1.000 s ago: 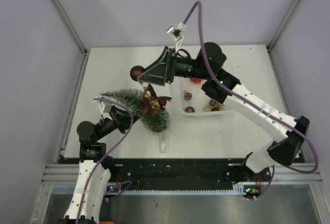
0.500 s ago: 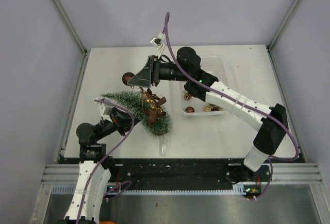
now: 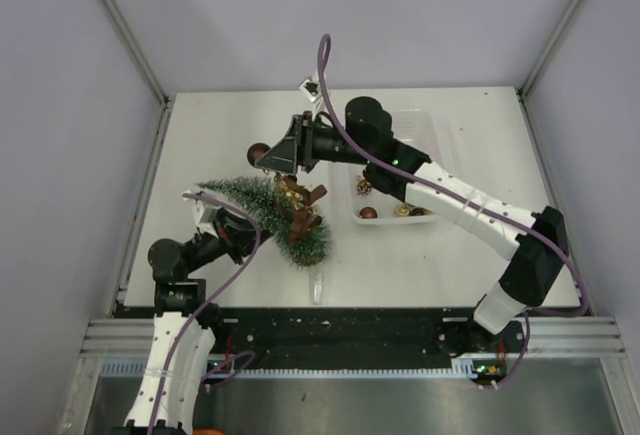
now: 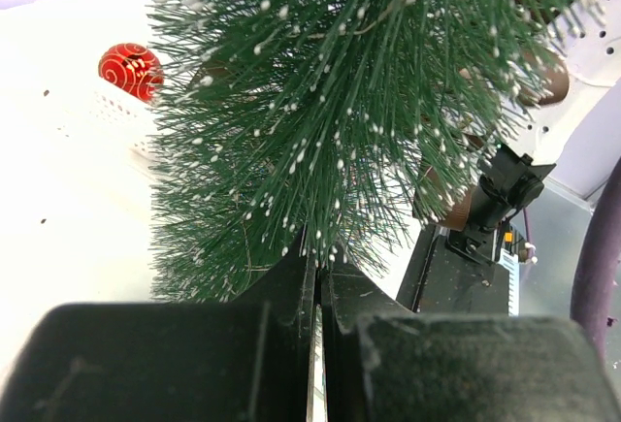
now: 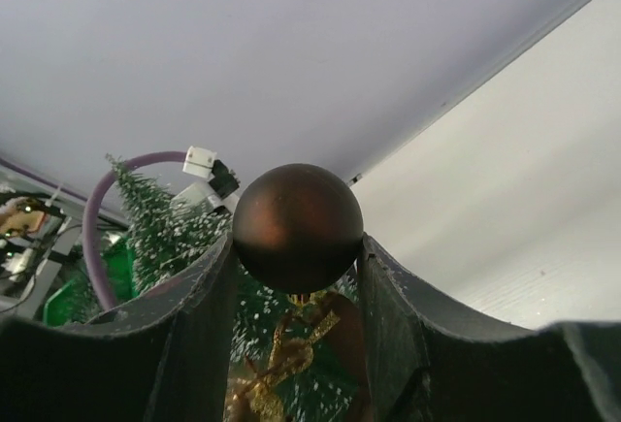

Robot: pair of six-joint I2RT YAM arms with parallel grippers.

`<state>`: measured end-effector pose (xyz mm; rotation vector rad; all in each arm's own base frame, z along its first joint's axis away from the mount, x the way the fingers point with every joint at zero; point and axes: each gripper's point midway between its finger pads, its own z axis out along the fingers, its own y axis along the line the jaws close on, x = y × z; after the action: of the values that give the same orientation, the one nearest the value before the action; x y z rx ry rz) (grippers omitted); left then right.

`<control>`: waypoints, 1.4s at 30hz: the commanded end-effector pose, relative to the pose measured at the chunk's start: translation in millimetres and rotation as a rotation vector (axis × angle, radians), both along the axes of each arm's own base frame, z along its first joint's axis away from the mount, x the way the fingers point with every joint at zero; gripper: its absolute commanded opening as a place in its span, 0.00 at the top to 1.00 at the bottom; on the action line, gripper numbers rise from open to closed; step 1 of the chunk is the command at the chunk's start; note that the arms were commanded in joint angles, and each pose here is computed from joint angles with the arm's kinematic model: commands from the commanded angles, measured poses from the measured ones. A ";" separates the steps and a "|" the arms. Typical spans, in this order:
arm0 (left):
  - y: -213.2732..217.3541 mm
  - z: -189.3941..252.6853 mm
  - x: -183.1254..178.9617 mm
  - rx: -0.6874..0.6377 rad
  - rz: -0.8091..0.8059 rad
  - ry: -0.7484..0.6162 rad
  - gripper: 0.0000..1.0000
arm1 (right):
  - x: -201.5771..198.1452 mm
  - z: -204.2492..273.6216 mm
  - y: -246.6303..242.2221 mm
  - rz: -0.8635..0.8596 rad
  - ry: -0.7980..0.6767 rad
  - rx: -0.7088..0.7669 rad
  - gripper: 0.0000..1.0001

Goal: Decorate the small christmas tree

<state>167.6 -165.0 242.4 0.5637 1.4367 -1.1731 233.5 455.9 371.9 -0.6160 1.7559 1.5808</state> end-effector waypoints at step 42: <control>-0.8 6.1 -2.2 0.008 -0.004 -0.073 1.00 | -22.8 62.8 -7.5 -0.042 -0.220 0.048 0.93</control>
<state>172.0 -163.2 240.0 0.5462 1.4449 -1.1531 184.6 445.4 448.7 -0.7604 1.5337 1.5721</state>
